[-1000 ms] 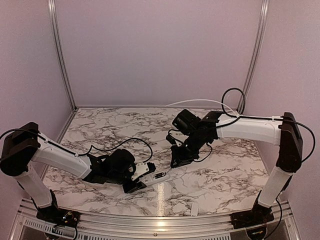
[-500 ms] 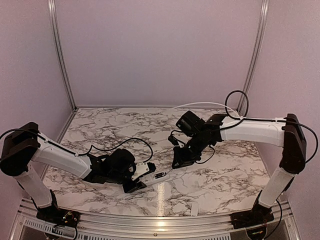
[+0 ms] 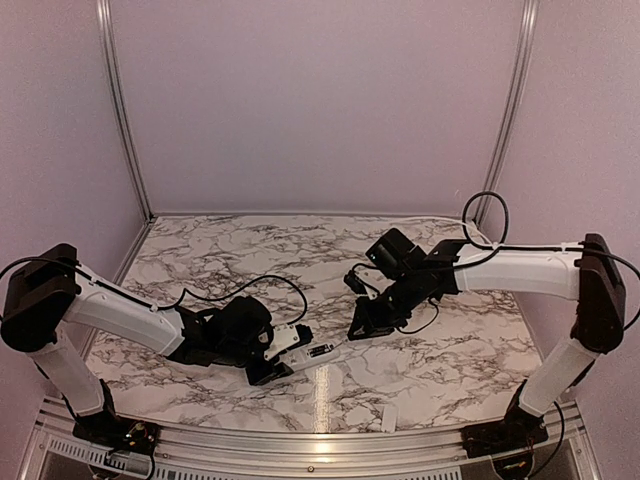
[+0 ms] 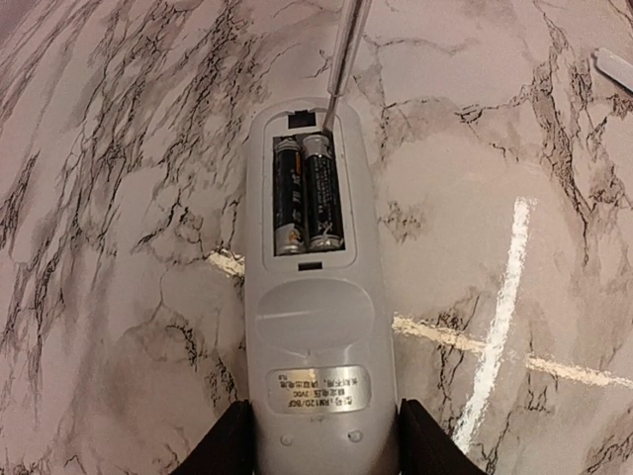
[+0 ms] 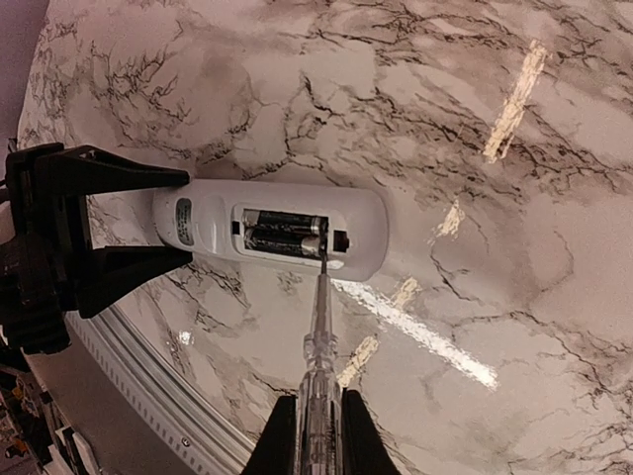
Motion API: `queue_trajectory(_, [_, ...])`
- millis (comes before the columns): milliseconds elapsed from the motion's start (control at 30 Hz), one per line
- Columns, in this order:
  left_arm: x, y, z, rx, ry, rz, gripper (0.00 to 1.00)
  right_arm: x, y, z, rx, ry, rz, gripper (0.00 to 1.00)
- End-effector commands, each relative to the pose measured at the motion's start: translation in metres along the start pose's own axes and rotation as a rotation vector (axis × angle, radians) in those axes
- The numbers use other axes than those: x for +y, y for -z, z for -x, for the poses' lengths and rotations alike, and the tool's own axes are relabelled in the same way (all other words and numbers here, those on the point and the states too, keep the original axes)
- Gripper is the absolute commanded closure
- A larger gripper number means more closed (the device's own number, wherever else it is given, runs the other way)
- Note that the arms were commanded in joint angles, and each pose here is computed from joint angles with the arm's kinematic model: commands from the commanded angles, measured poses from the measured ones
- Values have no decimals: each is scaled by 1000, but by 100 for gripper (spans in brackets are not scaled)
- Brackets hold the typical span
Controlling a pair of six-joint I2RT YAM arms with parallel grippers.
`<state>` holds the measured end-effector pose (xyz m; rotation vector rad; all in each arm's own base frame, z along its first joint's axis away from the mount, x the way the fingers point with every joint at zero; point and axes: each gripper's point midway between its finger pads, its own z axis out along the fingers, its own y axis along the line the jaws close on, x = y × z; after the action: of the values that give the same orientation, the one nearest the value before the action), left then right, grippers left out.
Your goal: Unload the batteries from the remote control
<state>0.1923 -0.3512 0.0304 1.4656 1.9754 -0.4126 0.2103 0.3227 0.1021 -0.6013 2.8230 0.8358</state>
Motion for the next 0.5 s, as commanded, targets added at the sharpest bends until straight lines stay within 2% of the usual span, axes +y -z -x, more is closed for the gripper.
queue_trajectory(0, [1, 0, 19, -48, -20, -2, 100, 10, -6, -9, 27, 12, 68, 100])
queue_trajectory(467, [0, 9, 15, -49, -47, 1, 100, 10, -10, -10, 40, 15, 83, 100])
